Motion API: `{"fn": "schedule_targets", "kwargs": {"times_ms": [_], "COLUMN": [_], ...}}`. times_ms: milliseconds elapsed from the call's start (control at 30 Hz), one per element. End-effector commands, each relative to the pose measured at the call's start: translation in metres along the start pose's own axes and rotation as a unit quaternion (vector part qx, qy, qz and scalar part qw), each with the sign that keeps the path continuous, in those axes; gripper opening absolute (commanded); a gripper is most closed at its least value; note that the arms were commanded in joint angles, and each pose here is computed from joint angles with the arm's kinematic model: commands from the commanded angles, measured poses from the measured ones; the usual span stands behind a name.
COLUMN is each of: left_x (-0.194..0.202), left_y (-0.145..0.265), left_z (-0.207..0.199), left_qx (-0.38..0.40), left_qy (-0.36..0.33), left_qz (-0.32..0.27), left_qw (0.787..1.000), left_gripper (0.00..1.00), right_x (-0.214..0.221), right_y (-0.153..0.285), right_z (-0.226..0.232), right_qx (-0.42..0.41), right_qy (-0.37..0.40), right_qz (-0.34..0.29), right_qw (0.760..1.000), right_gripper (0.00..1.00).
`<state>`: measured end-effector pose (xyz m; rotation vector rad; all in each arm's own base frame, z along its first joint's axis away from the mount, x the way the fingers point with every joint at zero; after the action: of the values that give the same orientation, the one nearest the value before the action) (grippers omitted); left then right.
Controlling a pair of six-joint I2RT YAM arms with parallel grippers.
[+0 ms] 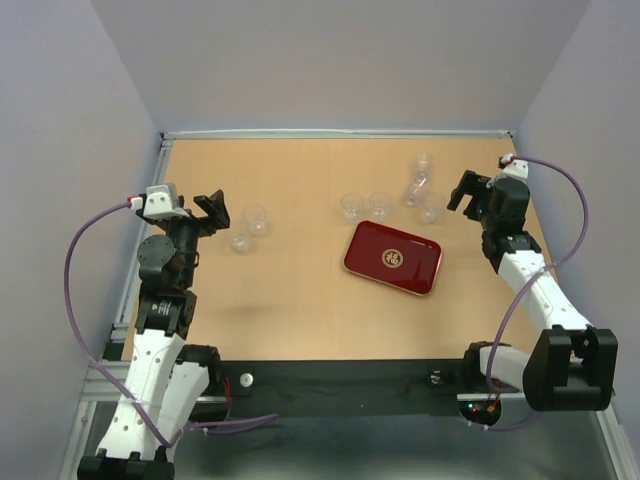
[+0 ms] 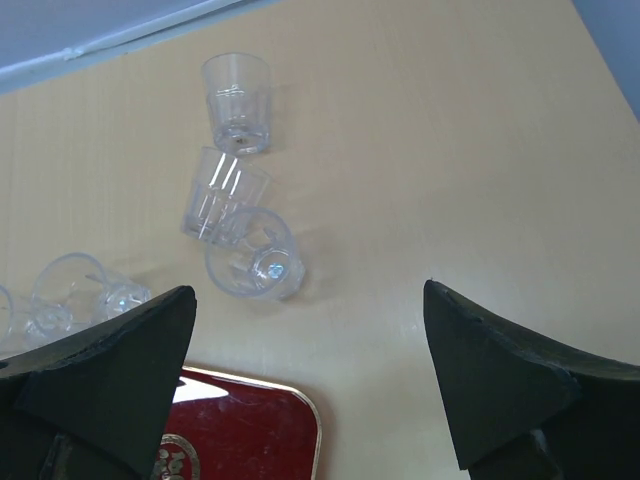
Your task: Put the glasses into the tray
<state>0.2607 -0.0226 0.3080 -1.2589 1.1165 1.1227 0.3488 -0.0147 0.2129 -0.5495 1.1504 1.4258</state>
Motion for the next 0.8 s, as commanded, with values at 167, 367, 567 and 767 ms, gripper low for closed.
{"fn": "schedule_targets", "kwargs": {"times_ms": [167,367,567,767], "left_x": [-0.005,-0.006,-0.007,-0.008], "left_y": [-0.003,-0.003,-0.001,-0.001], "left_z": [-0.006,-0.009,-0.009,-0.014], "left_qx": [0.017,0.028,0.028,0.046], "left_qy": [0.008,0.012,0.013,0.016], "left_qz": [-0.008,-0.008,-0.012,-0.014], "left_qw": [1.000,0.999,0.999,0.999], "left_gripper": [0.99,0.99,0.99,0.99], "right_x": [-0.002,0.007,0.010,0.006], "right_y": [0.005,-0.009,-0.027,-0.049], "right_z": [0.029,0.008,0.024,0.030], "right_qx": [-0.159,-0.101,-0.132,-0.151], "right_qy": [0.193,0.242,0.180,0.125], "right_qz": [0.022,0.068,0.120,0.162], "right_qw": [0.968,0.963,0.967,0.967], "right_gripper": [1.00,1.00,1.00,1.00]}}
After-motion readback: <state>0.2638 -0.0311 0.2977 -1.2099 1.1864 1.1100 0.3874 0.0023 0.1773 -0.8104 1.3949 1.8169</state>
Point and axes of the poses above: each gripper's point midway between its finger pads, its own y axis back along the fingers, its own z axis along the line the jaws close on, x = y × z, the point moved 4 cm from there along y, back along the fingers, and after that the axes turned 14 degrees about -y, right-handed, at the moved point
